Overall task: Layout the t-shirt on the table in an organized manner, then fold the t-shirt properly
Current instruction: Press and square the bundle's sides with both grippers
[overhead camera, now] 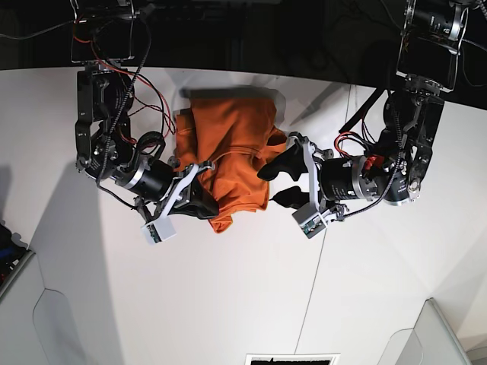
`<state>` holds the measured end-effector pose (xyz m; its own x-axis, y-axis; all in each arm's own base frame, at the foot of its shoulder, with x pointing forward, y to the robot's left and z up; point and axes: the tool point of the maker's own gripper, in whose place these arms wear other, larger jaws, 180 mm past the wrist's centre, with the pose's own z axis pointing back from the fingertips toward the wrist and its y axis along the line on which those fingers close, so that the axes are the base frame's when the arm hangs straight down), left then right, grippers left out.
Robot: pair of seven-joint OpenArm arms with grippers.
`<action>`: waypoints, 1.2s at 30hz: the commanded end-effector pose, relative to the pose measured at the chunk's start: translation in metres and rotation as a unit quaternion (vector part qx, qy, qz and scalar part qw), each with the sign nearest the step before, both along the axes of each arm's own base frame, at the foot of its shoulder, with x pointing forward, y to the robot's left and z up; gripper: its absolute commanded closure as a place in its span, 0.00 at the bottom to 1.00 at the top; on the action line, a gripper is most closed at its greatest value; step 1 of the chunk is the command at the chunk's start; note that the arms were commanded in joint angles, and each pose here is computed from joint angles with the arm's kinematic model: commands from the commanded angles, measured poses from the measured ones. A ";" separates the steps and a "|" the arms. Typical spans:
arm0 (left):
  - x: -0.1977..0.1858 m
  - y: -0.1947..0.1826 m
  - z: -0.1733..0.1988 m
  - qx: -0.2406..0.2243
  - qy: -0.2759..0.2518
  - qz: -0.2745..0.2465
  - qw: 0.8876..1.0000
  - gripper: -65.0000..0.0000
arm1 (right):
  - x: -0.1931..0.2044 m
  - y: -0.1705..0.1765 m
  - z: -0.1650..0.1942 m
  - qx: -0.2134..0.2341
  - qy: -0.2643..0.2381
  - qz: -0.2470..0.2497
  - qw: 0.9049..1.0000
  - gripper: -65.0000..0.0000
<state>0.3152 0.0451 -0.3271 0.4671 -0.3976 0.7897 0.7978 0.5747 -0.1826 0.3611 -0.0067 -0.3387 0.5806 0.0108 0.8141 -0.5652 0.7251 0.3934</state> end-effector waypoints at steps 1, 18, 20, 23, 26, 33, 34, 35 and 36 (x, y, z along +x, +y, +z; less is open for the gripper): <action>0.003 -0.002 0.008 -0.015 -0.011 0.002 1.000 0.39 | 0.011 0.006 0.009 0.018 -0.011 -0.002 1.000 1.00; -0.019 -0.010 -0.072 -0.016 0.081 0.051 0.995 0.39 | -0.006 0.009 -0.052 0.030 0.089 0.000 0.996 1.00; -0.014 -0.010 -0.054 -0.030 0.069 0.051 0.996 0.39 | -0.002 0.010 -0.036 0.033 0.068 0.003 0.997 1.00; -0.007 -0.008 -0.022 -0.056 0.048 0.052 0.996 0.39 | 0.005 0.011 -0.010 0.031 0.028 0.008 0.999 1.00; -0.002 -0.005 0.008 -0.083 0.023 0.055 0.995 0.39 | 0.010 0.011 0.016 0.030 -0.011 0.011 0.999 1.00; -0.026 -0.016 0.007 -0.135 0.059 0.053 0.988 0.39 | -0.005 0.020 0.027 0.036 0.002 0.043 0.998 1.00; -0.034 -0.019 0.001 -0.141 0.071 0.054 0.986 0.39 | -0.010 0.021 0.022 0.036 0.009 0.044 0.998 1.00; -0.041 -0.021 -0.004 -0.144 0.082 0.056 0.985 0.39 | -0.015 0.022 0.016 0.036 0.016 0.046 0.998 1.00; -0.049 -0.023 -0.010 -0.147 0.094 0.058 0.983 0.39 | -0.020 0.023 0.010 0.035 0.023 0.046 0.998 1.00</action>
<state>0.2584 0.0242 -0.3521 0.6775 -0.1305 0.7238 0.6454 0.5774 -0.5001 0.3327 0.0136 -0.3440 0.6540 0.0358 0.7557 -0.5866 0.6547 0.4767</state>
